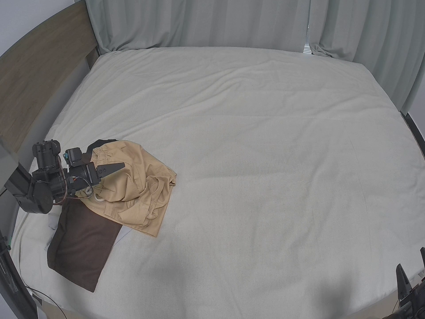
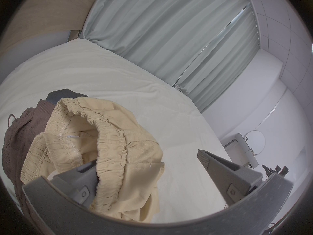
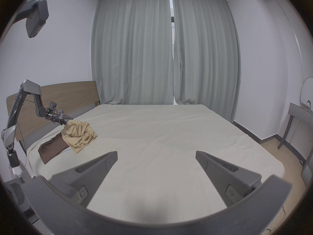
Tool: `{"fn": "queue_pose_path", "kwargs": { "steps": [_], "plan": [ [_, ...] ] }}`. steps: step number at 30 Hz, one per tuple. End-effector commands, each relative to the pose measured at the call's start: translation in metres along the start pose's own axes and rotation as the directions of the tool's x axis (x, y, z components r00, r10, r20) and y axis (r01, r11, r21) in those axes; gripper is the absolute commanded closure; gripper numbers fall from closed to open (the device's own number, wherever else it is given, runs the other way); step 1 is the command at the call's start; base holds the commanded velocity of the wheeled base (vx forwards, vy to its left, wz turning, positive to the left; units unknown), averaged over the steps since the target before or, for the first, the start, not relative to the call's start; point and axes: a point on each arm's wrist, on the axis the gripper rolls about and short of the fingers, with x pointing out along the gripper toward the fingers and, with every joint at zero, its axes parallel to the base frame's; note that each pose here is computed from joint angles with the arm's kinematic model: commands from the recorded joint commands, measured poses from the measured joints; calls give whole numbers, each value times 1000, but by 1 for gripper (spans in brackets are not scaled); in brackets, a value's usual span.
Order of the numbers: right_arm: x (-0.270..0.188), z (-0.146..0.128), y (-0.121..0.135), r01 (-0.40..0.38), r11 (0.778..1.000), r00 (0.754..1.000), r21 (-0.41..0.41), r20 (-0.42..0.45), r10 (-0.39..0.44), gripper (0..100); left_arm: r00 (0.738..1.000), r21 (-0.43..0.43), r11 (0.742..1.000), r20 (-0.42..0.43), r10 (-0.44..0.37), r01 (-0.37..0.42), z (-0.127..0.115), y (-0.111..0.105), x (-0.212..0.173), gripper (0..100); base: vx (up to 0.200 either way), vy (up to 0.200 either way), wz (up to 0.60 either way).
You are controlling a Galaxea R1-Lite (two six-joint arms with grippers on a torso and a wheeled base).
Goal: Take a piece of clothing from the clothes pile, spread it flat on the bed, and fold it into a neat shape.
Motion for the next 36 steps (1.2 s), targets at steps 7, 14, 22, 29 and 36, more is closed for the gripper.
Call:
{"fn": "queue_pose_path", "kwargs": {
  "steps": [7, 14, 22, 29, 36],
  "plan": [
    [0, -5, 0, -1, 1000, 1000, 0, -2, 1, 0, 1000, -10, 1000, -3, 8, -8, -2, 6, 0, 100, 0, 0, 0],
    [0, -5, 0, -1, 1000, 1000, 0, 1, 1, 0, 1000, -25, 1000, -15, 14, -14, -8, 11, 3, 100, 0, 0, 0],
    [0, -5, 0, -1, 1000, 1000, 0, 1, 1, 0, 1000, -27, 1000, 4, 6, -6, -1, -5, -11, 100, 0, 0, 0],
    [0, -5, 0, 0, 1000, 1000, 0, 0, 0, 0, 1000, -65, 998, 19, -7, 8, 1, -33, -36, 100, 0, 0, 0],
    [0, -5, 0, 0, 1000, 1000, 0, 1, 0, 0, 999, -56, 998, 31, -11, 12, -8, -50, -53, 100, 0, 0, 0]
  ]
}}
